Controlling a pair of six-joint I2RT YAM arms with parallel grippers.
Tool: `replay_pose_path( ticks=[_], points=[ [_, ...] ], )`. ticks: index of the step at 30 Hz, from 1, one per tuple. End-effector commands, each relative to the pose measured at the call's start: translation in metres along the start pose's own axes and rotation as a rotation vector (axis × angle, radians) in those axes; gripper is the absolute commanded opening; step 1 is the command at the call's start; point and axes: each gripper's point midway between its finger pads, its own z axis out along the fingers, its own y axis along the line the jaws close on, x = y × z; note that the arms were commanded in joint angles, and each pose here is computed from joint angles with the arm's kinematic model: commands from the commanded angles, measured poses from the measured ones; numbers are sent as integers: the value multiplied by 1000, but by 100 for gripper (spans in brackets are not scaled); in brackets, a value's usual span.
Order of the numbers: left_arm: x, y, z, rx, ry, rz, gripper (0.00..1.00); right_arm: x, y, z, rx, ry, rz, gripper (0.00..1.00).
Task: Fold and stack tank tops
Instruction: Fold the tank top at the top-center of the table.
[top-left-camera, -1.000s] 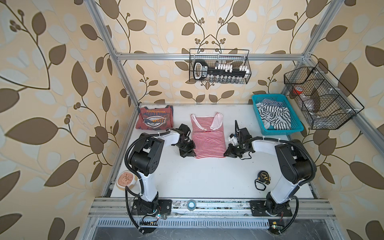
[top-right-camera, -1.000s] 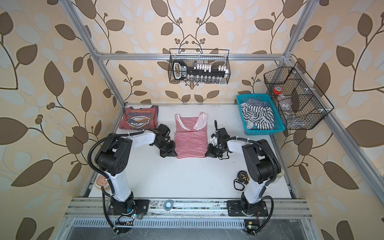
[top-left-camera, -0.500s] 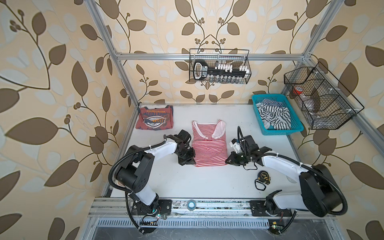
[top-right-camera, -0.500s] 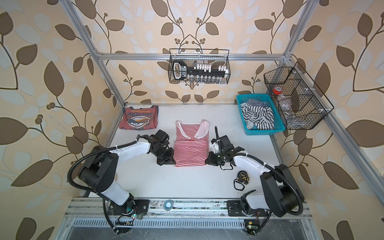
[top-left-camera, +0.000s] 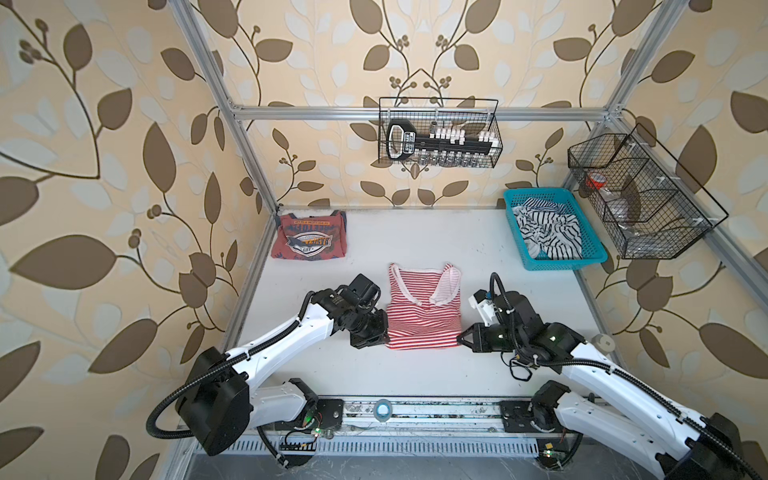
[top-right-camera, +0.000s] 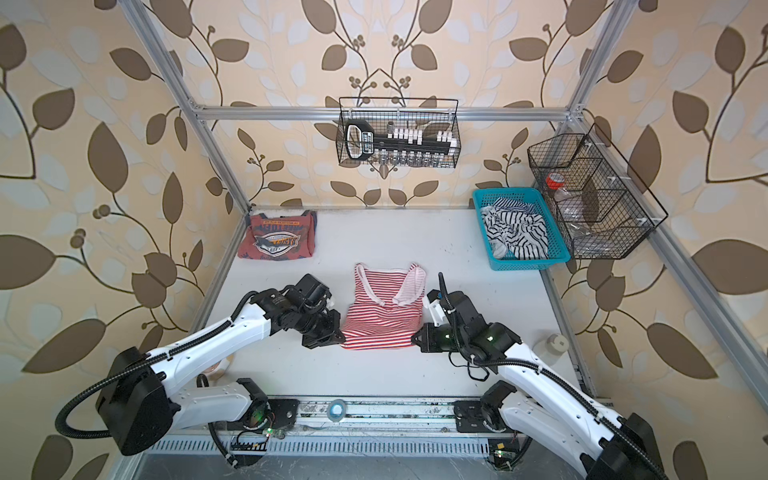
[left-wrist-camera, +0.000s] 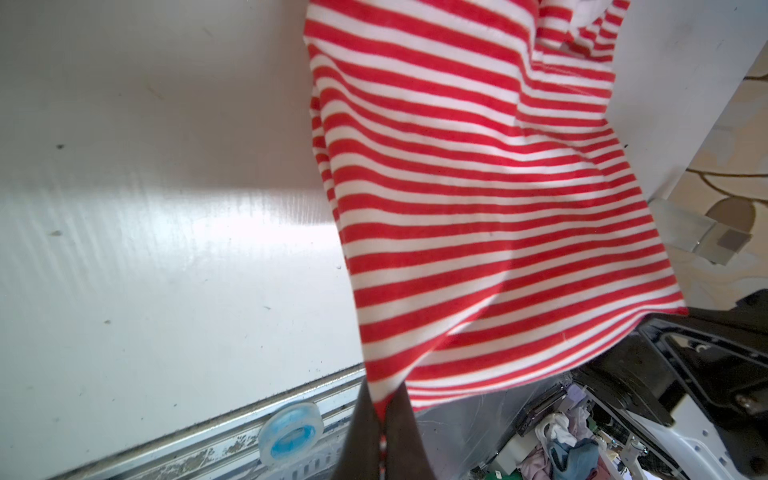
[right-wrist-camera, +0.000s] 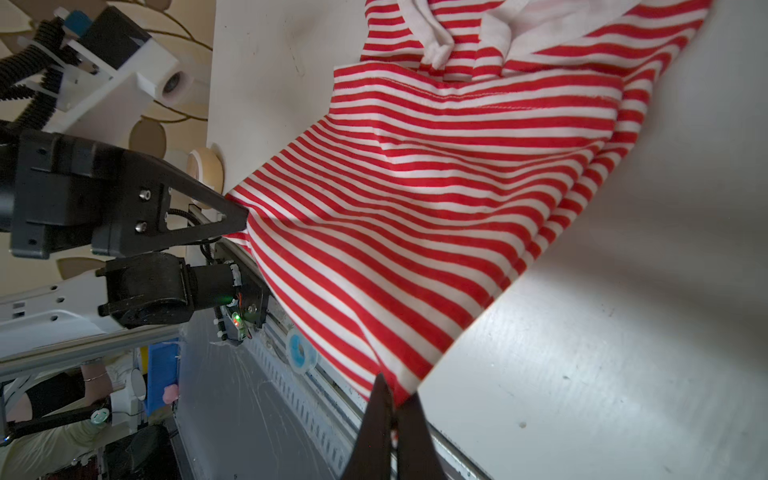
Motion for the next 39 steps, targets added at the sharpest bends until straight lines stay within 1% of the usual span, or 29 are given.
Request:
replay_pose_path(
  ticks=[1,5,10,13,15,18,24,29,39],
  points=[
    [-9,-13,-24,-7,-72,8,0,0,-5,-8,54,-4,30,0],
    [-26,-29,-35,-15,-123,36,0,-15,-3,-10,68,-24,29,0],
    [-53,-47,-35,-36,-133,74,0,-45,-5,-11,59,-63,57,0],
    [-71,-57,-30,-21,-123,77,0,-62,-5,-10,48,-67,61,0],
    [-84,-56,-21,-26,-101,60,0,-71,-5,-8,42,-60,65,0],
    [-102,-58,-17,-10,-90,42,0,-83,-11,-3,45,-47,77,0],
    [-138,-65,-17,30,-95,20,0,-111,-18,3,22,-51,106,0],
    [-161,-71,-16,55,-96,13,0,-138,-20,10,-6,-45,120,0],
    [-212,-65,-4,98,-102,-33,0,-182,-39,41,-48,1,178,0]
  ],
)
